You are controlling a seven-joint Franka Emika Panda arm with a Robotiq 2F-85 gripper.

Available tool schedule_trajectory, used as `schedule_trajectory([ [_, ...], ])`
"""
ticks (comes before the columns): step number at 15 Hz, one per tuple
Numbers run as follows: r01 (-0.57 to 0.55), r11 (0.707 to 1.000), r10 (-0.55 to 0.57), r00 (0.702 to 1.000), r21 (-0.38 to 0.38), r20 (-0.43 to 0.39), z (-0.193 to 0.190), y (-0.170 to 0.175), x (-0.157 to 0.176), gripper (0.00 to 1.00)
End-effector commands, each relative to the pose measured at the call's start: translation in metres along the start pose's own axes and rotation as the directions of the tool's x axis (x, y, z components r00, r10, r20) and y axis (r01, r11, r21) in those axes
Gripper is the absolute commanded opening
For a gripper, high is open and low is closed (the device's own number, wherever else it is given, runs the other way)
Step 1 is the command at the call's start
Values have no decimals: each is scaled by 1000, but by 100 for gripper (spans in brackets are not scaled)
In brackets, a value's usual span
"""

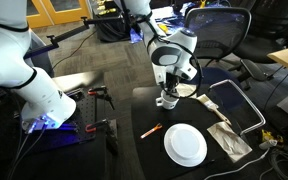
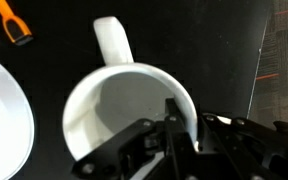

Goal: Move the cup towards you

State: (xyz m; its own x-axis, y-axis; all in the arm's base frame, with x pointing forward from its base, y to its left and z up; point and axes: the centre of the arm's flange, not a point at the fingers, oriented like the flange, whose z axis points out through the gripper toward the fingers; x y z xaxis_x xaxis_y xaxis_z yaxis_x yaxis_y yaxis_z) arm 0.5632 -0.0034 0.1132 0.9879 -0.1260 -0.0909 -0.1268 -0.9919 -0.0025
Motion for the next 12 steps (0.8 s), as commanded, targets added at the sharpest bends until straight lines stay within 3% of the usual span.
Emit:
schedule_trajectory([
  [1,-78,997,78,996,-2,53,-11,-12,-35,3],
  [12,-194,976,176,970,98,169,12,-58,-105,3],
])
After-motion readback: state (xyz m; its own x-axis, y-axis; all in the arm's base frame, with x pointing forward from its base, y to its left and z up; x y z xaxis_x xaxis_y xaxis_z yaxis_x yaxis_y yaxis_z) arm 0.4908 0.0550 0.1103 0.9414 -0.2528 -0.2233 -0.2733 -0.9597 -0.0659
